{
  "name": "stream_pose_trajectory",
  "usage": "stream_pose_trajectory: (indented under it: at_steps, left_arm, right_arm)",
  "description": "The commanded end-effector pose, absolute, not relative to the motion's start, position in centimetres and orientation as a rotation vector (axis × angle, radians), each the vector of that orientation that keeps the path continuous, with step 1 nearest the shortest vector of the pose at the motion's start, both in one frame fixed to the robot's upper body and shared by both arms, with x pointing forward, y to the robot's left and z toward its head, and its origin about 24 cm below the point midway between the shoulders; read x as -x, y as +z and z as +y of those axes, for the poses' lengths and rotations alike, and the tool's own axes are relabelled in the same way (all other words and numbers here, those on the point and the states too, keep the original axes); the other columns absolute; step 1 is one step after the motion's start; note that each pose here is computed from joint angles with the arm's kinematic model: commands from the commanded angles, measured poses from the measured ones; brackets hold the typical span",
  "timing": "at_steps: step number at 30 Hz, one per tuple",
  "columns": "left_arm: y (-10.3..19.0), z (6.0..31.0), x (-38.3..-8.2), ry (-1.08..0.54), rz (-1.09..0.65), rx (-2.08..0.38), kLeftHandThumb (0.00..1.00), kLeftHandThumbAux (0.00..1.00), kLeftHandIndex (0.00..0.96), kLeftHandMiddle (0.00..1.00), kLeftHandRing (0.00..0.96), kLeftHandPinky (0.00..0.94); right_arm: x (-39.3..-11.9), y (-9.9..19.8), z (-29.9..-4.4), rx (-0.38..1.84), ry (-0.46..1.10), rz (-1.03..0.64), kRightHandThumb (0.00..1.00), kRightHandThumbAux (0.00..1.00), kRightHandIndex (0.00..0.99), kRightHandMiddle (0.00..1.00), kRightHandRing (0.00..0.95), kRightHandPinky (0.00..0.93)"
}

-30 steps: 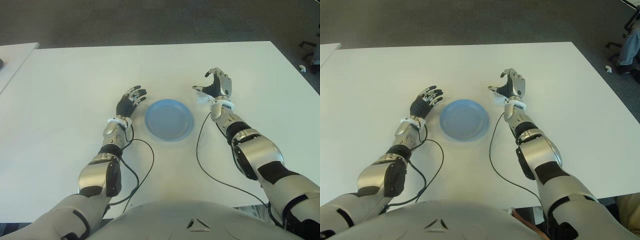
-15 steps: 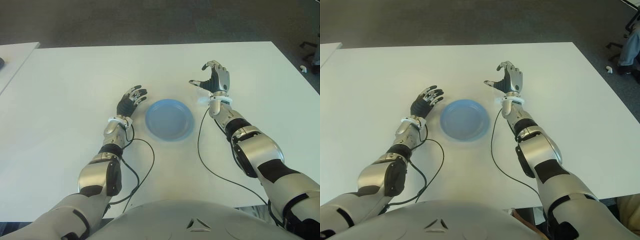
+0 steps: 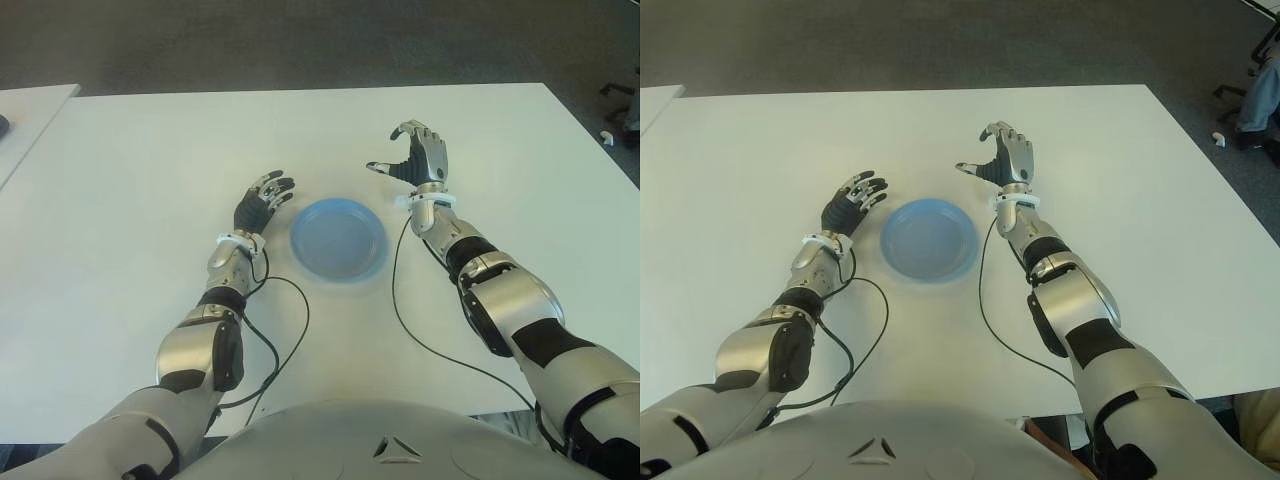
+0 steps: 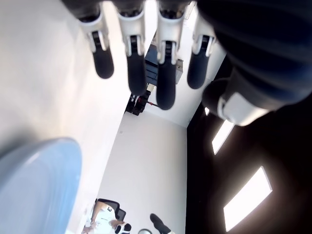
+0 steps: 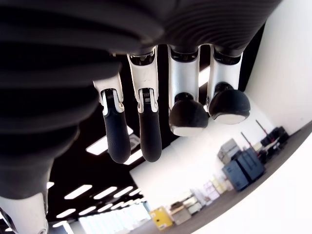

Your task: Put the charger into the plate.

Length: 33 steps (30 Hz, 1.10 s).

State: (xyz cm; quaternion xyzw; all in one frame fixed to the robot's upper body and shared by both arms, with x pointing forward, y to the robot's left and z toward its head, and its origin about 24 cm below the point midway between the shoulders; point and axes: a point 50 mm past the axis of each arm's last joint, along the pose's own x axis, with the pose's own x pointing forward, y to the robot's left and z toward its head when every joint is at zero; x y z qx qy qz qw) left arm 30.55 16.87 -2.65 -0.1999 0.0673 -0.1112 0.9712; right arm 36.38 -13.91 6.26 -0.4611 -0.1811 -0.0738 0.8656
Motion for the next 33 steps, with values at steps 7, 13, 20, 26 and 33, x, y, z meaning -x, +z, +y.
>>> stream_pose_trajectory:
  at_steps: [7,13,20,26,33]
  left_arm:
    - [-4.0,16.6,-29.6,-0.221,0.207,0.424,0.0,0.558,0.263,0.33,0.263,0.211]
    - [-4.0,16.6,-29.6,-0.223,0.207,0.422,0.0,0.561,0.266,0.333,0.268,0.214]
    - [-4.0,16.6,-29.6,-0.228,0.206,0.42,0.0,0.559,0.262,0.328,0.263,0.212]
    - [-4.0,16.6,-29.6,-0.23,0.203,0.418,0.0,0.561,0.262,0.329,0.264,0.217]
    - [-4.0,16.7,-29.6,-0.235,0.202,0.42,0.0,0.565,0.264,0.327,0.261,0.212]
  right_arm:
    - [-36.3,4.9,-14.8,1.035,-0.076,-0.265,0.723,0.703,0.434,0.715,0.691,0.625]
    - [-36.4,3.4,-15.3,1.17,-0.022,-0.077,0.478,0.403,0.096,0.105,0.091,0.086]
    - [-36.1,2.1,-15.5,1.276,0.09,0.035,0.396,0.24,0.008,0.008,0.007,0.007]
    - [-35.5,0.9,-16.4,1.341,0.162,0.131,0.36,0.18,0.0,0.0,0.0,0.0]
    - [-35.2,0.1,-16.9,1.391,0.229,0.217,0.336,0.152,0.0,0.0,0.0,0.0]
